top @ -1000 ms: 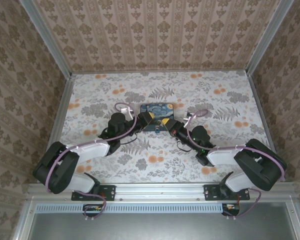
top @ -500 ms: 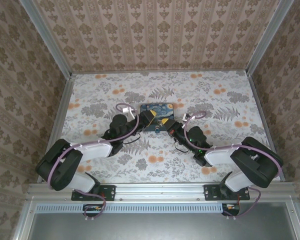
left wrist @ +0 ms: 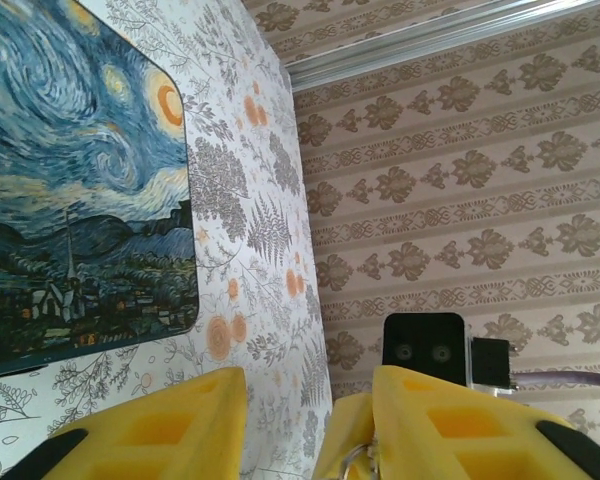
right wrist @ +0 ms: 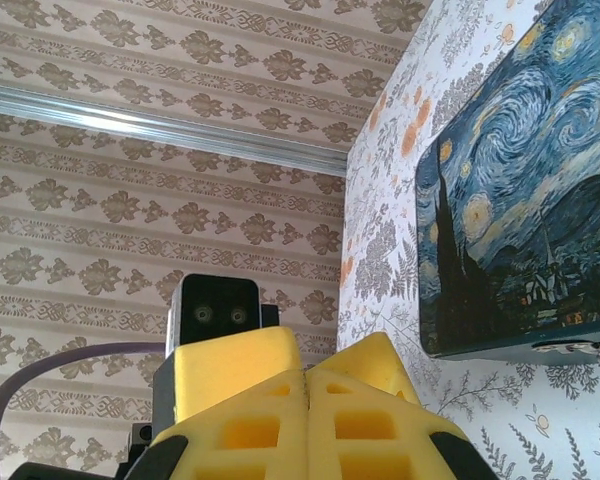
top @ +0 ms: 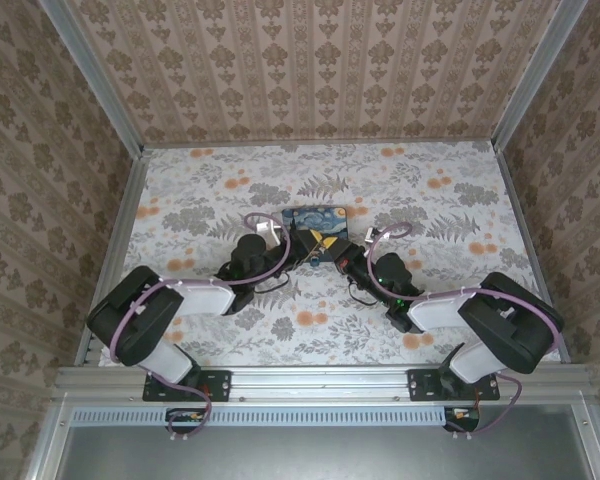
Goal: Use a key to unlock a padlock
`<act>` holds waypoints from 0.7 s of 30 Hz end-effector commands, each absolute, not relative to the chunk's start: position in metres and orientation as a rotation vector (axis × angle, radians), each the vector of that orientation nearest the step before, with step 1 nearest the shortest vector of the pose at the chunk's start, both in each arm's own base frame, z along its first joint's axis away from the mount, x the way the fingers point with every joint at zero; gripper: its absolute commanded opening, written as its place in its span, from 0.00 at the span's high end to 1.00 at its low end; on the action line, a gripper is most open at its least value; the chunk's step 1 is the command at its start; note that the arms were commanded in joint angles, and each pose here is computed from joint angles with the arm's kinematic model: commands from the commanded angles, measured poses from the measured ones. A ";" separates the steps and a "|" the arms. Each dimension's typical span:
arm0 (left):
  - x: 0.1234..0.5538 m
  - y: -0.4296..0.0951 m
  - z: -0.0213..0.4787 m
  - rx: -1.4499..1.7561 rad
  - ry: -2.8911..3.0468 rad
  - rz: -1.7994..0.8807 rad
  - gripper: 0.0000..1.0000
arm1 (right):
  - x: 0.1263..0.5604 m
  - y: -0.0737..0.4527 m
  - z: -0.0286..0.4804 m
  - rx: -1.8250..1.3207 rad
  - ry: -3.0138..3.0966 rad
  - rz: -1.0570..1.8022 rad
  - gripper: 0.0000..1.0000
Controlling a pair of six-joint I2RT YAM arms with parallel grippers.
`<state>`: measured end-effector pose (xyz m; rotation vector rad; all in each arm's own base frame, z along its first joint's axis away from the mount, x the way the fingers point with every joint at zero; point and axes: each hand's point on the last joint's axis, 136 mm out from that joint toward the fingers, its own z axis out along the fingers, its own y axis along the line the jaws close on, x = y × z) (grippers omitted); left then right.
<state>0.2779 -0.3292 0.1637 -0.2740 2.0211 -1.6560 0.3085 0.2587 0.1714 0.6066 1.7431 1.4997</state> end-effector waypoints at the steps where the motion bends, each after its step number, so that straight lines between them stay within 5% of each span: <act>1: 0.283 -0.335 0.181 -0.275 1.936 -1.714 0.62 | 0.311 0.260 0.182 0.620 1.693 1.527 1.00; 21: 0.287 -0.340 0.179 -0.277 1.931 -1.709 0.98 | 0.310 0.261 0.168 0.630 1.729 1.520 1.00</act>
